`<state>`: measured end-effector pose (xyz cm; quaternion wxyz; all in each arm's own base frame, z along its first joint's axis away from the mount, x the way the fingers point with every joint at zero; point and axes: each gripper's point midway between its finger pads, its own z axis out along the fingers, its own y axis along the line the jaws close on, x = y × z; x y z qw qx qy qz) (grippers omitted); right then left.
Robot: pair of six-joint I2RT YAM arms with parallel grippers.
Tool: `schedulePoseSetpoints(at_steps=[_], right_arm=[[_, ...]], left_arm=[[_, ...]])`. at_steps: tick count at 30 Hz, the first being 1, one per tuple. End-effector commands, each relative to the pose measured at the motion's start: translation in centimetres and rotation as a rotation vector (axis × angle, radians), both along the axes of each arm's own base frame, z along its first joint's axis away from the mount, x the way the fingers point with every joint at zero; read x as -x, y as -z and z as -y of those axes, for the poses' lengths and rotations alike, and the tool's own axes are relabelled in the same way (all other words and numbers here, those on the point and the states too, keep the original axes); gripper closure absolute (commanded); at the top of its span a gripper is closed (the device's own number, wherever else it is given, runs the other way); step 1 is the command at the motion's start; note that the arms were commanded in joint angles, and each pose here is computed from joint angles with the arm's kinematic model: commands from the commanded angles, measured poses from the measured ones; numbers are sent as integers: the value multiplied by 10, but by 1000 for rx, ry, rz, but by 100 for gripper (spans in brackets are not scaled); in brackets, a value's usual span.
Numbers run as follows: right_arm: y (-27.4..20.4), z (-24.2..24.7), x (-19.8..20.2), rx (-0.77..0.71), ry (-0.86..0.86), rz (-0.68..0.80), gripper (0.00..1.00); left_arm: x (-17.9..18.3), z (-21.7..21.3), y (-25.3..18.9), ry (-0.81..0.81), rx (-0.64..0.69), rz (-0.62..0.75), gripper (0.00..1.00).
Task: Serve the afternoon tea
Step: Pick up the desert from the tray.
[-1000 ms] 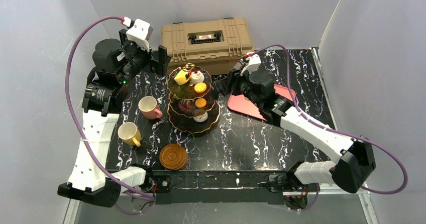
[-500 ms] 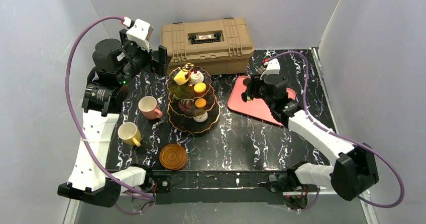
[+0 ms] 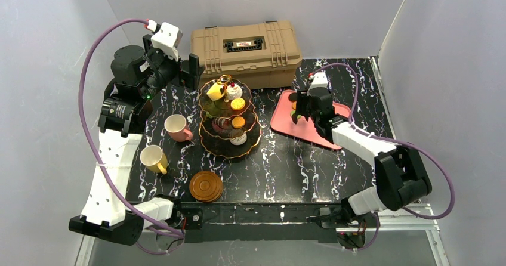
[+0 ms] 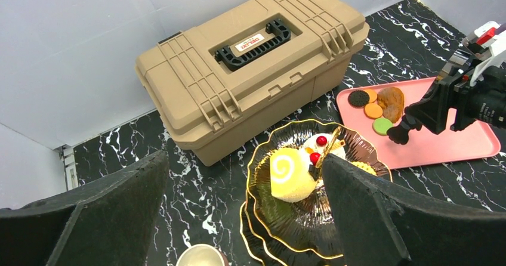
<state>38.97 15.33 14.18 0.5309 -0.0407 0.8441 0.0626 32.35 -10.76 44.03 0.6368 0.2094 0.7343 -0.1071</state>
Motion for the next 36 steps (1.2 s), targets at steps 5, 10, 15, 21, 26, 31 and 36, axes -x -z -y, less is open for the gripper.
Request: schedulePoseSetpoints(at_steps=[5, 10, 15, 21, 26, 31, 36], right_arm=[[-19, -8, -34, -50, -13, 105, 34], [-16, -13, -43, -61, -20, 103, 34], [-11, -18, -49, -66, -27, 96, 34], [-6, -22, -54, -69, -39, 90, 34], [-1, -27, -56, -71, -60, 78, 39], [1, -29, -53, -61, -81, 67, 58], [-20, -31, -45, -76, -110, 95, 71]], left_arm=[[-1, -1, -9, 1, 8, 23, 1], [-1, -1, -10, -1, 5, 26, 1], [-2, -1, -10, -3, 0, 27, 1], [-3, -1, -9, -4, 0, 28, 1], [-3, -1, -9, -5, 0, 29, 1], [-3, -2, -9, -5, 0, 28, 1], [-4, -1, -8, -3, -3, 27, 1]])
